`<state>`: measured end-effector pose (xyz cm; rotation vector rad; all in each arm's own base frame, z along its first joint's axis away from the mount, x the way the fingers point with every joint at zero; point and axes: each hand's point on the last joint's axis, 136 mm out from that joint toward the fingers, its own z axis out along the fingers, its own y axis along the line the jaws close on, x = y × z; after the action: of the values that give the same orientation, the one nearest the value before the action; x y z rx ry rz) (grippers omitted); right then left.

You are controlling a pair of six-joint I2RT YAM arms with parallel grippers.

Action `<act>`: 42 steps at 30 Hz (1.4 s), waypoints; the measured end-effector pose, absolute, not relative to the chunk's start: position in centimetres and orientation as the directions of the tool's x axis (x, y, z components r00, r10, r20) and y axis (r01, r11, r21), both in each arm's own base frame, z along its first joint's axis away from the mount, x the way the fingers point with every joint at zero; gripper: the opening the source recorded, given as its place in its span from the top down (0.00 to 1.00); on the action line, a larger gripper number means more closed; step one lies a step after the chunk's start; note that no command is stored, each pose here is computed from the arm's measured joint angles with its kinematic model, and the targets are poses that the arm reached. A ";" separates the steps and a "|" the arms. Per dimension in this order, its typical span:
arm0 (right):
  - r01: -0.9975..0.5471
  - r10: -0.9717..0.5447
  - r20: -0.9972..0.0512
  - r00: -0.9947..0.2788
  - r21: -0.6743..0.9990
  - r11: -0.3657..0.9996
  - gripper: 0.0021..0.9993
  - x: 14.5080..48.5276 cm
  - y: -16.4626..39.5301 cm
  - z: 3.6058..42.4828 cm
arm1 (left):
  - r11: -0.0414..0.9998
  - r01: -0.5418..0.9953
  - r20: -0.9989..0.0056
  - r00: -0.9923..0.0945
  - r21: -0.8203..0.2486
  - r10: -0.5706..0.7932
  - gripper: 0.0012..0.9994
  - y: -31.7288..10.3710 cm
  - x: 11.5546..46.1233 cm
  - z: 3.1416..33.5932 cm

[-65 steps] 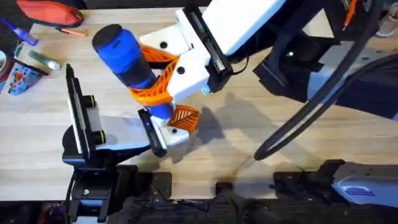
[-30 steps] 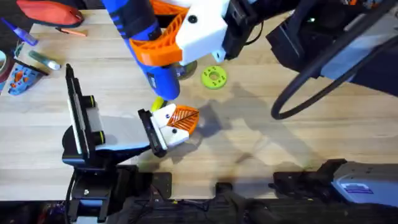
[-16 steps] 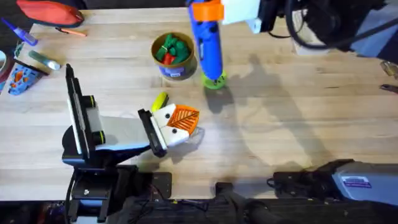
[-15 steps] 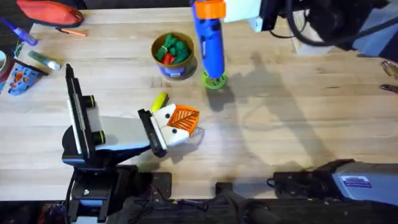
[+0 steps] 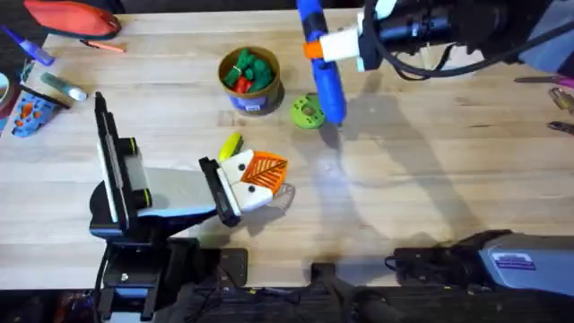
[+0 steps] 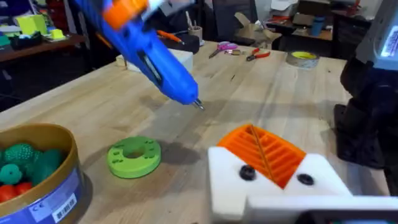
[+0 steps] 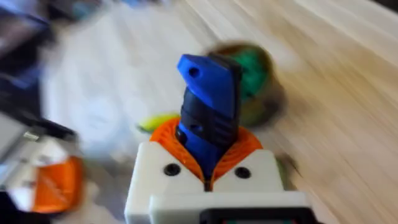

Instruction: Pick up the gripper from the table and insert it into the empty holder that is missing its gripper. Then pick up a screw, insert it into the mounting hole, and use the screwdriver to tighten it. Finally, clean up the table by picking up the vegetable and placing it into the bucket.

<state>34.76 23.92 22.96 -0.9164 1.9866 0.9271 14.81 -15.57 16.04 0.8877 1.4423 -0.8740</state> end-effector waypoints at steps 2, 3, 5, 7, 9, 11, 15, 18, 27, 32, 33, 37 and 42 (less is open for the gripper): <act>-0.813 -0.361 -0.812 -0.460 0.221 0.538 0.98 35.1 22.7 22.1 | 0.432 0.901 -0.999 -0.041 -0.022 0.035 0.99 -15.6 14.8 16.0; -0.805 -0.469 -0.778 -0.417 0.076 0.589 0.98 36.1 20.8 22.3 | 0.432 0.901 -0.999 -0.041 -0.022 0.035 0.99 -15.6 14.8 16.0; -0.799 -0.542 -0.746 -0.387 -0.022 0.600 0.98 36.5 19.6 22.7 | 0.432 0.902 -0.999 -0.040 -0.021 0.035 0.99 -15.6 14.8 16.0; -0.799 -0.622 -0.705 -0.341 -0.131 0.587 0.98 37.0 18.3 23.1 | 0.432 0.901 -0.999 -0.041 -0.022 0.035 0.99 -15.6 14.8 16.0; -0.804 -0.703 -0.650 -0.289 -0.233 0.546 0.98 37.2 17.2 23.0 | 0.432 0.902 -0.999 -0.041 -0.021 0.035 0.99 -15.6 14.8 16.0; -0.850 -0.878 -0.439 -0.190 -0.375 0.371 0.98 36.1 14.3 21.0 | 0.432 0.902 -0.999 -0.041 -0.022 0.035 0.99 -15.6 14.8 16.0; -0.876 -0.965 -0.235 -0.119 -0.432 0.214 0.98 35.2 11.5 19.7 | 0.432 0.902 -0.999 -0.040 -0.021 0.035 0.99 -15.6 14.8 16.0; -0.893 -0.986 -0.136 -0.094 -0.427 0.144 0.98 35.1 10.1 18.6 | 0.432 0.902 -0.999 -0.041 -0.021 0.035 0.99 -15.6 14.8 16.0; -0.995 -0.990 0.133 -0.053 -0.096 0.040 0.98 34.2 7.7 6.9 | 0.432 0.901 -0.999 -0.041 -0.022 0.035 0.99 -15.6 14.8 16.0; -0.996 -0.984 0.171 -0.047 -0.077 0.034 0.98 34.7 7.4 5.1 | 0.432 0.902 -0.999 -0.040 -0.021 0.035 0.99 -15.6 14.8 16.0; -0.995 -0.984 0.170 -0.049 -0.091 0.034 0.98 35.3 7.5 4.7 | 0.432 0.902 -0.999 -0.041 -0.021 0.035 0.99 -15.6 14.8 16.0; -0.995 -0.983 0.175 -0.049 -0.091 0.034 0.98 35.4 7.4 4.5 | 0.432 0.901 -0.999 -0.041 -0.022 0.035 0.99 -15.6 14.8 16.0; -0.994 -0.984 0.171 -0.053 -0.107 0.035 0.96 35.8 7.5 4.5 | 0.432 0.901 -0.999 -0.041 -0.022 0.035 0.99 -15.6 14.8 16.0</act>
<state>35.78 7.50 4.53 -2.1954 2.2950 -0.3145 14.81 -15.57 16.04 0.8875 1.4426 -0.8743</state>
